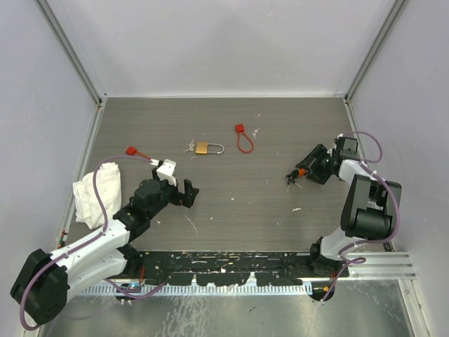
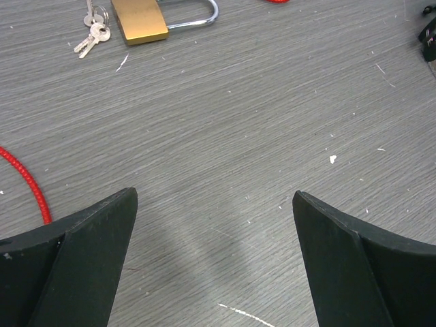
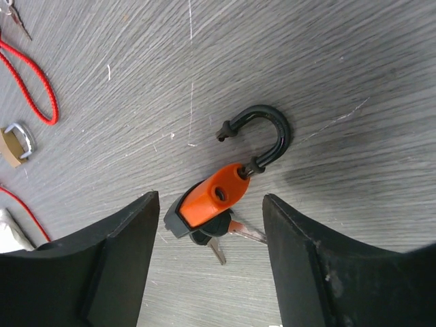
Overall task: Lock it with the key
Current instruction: Pick up the lock from the center of the board.
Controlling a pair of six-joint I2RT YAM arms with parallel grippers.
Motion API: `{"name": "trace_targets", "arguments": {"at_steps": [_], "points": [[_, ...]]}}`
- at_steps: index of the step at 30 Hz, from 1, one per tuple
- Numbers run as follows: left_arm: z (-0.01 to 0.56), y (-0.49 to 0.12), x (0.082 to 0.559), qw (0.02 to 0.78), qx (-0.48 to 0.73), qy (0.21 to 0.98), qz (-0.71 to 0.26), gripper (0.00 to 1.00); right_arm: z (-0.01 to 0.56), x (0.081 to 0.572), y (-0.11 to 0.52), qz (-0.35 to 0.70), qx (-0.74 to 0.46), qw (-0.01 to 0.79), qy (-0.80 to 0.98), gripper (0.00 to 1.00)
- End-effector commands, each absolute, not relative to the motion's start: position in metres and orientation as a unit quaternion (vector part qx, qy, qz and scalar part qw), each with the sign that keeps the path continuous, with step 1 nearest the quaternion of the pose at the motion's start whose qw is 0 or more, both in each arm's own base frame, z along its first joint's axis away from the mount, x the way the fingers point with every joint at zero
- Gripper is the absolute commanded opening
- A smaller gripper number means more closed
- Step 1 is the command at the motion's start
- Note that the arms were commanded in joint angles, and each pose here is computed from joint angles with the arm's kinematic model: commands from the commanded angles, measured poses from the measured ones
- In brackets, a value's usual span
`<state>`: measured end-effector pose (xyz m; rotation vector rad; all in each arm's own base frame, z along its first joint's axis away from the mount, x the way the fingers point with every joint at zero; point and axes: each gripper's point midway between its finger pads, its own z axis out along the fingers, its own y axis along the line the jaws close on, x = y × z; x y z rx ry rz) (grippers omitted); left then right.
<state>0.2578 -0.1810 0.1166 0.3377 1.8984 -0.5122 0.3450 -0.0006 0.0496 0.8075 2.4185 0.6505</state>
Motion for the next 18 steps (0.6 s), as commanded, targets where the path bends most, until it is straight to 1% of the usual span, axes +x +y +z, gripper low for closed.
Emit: {"name": "trace_targets", "arguments": {"at_steps": [1,5,10,15,18], "points": [[0.142,-0.186,0.269,0.575,0.134,0.776,-0.223,0.98,0.049,0.358,-0.005,0.237,0.314,0.269,0.879,0.65],[0.141,-0.187,0.269,0.574,0.134,0.777,-0.224,0.98,0.046,0.358,-0.001,0.246,0.309,0.262,0.881,0.54],[0.141,-0.187,0.269,0.573,0.134,0.777,-0.223,0.98,0.053,0.358,0.001,0.246,0.286,0.275,0.884,0.46],[0.141,-0.187,0.269,0.573,0.135,0.777,-0.224,0.98,0.055,0.358,0.009,0.253,0.253,0.281,0.891,0.34],[0.142,-0.187,0.269,0.573,0.135,0.777,-0.224,0.98,0.058,0.358,0.016,0.261,0.231,0.281,0.894,0.29]]}}
